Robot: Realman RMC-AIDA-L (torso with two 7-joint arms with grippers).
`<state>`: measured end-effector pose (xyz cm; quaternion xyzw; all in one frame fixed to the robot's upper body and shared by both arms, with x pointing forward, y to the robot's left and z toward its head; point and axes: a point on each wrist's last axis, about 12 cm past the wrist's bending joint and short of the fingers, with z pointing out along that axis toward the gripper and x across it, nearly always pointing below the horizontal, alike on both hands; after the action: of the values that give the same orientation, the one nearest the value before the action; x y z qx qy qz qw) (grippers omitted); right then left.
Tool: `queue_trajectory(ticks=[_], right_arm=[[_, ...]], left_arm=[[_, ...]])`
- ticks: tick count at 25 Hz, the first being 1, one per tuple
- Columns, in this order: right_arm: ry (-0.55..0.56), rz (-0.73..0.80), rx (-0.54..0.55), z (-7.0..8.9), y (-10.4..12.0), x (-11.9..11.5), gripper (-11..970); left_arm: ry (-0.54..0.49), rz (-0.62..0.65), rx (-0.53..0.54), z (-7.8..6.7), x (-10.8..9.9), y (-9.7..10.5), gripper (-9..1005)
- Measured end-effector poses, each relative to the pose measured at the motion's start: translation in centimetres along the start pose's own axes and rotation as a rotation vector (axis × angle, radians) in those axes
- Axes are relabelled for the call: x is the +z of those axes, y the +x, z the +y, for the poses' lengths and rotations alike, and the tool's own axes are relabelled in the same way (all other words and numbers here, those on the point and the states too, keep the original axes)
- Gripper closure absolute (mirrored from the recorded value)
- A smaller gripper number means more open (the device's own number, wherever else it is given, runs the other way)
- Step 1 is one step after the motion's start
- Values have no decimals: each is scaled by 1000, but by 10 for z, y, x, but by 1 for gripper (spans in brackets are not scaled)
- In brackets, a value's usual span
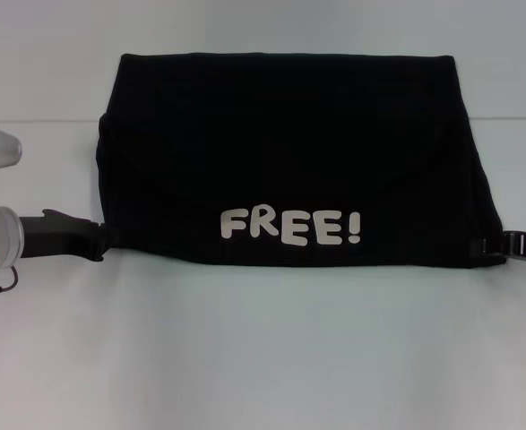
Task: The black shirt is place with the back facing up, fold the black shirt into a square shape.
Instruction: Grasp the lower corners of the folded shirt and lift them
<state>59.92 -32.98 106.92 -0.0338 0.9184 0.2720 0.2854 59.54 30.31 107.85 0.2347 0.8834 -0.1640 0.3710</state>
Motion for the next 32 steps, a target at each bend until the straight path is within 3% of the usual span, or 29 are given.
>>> queue_trajectory(ticks=[11, 14, 23, 32], right_arm=[[-25, -1, -29, -5, 10, -5, 806], [-72, -12, -37, -10, 17, -17, 924], [-179, 7, -68, -35, 63, -66, 924], [-283, 75, -135, -39, 116, -111, 923]], left_arm=[[4, 2, -19, -1, 0, 2, 976], [42, 9, -48, -4, -5, 4, 976], [315, -1, -110, -17, -61, 30, 976], [529, -12, -143, -35, -99, 72, 976]])
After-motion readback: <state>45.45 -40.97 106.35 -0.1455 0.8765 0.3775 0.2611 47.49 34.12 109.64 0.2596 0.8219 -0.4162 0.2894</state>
